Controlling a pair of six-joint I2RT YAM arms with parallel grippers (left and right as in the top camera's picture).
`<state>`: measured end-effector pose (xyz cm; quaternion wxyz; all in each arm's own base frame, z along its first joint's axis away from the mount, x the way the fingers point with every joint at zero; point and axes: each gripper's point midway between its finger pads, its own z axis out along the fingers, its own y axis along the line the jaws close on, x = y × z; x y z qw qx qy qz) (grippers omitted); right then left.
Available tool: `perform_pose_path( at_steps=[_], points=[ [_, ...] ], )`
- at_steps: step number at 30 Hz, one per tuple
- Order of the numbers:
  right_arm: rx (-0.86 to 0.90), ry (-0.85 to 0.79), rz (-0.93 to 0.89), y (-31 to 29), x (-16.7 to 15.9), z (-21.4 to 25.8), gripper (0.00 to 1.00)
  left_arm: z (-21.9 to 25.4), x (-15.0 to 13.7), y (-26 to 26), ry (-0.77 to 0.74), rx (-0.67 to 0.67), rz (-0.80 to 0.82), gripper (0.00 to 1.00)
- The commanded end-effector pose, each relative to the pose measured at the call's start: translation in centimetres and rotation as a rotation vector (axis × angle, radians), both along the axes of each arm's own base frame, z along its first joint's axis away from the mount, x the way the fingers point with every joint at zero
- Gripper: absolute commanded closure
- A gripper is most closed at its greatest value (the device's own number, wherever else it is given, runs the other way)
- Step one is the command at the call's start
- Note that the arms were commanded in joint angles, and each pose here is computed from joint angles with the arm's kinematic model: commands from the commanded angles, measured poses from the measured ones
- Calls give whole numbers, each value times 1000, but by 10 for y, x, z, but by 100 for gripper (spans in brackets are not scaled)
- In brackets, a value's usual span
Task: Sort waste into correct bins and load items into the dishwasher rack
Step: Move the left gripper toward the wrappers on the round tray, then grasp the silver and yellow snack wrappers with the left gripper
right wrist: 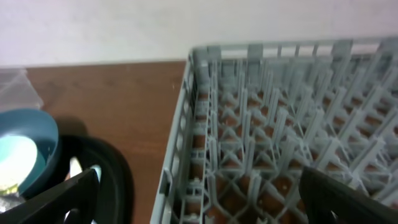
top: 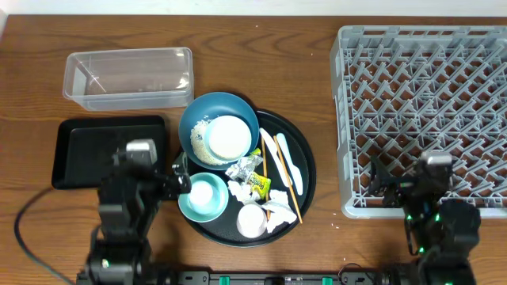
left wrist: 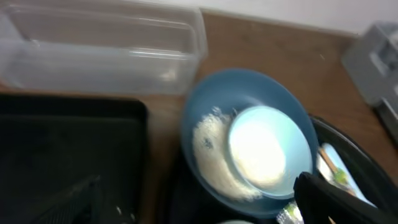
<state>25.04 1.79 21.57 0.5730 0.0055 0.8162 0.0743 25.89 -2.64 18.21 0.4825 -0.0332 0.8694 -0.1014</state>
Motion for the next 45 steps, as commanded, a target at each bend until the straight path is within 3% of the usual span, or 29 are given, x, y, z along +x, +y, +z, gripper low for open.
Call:
perform_pose_path(
  at_steps=[1, 7, 13, 21, 26, 36, 45],
  points=[
    [-2, 72, -24, -3, 9, 12, 1, 13, 8, -15, 98, -55, -73, 2],
    [-32, 297, -69, -12, 15, 10, 1, 11, 4, -23, 439, -59, -89, 2],
    [-2, 366, -18, -2, 28, 8, 1, 12, 5, -30, 630, -51, -106, 2],
    [9, 373, 3, 2, 27, 6, 1, 1, 12, -32, 675, -85, -78, 2],
    [9, 373, 3, 2, 27, 6, 1, 3, 16, -58, 678, -178, -173, 4],
    [9, 373, 3, 2, 27, 6, 1, -37, -3, -119, 846, -80, -367, 5],
    [9, 373, 3, 2, 27, 6, 1, -87, -23, -147, 1048, 0, -440, 6]
  ],
)
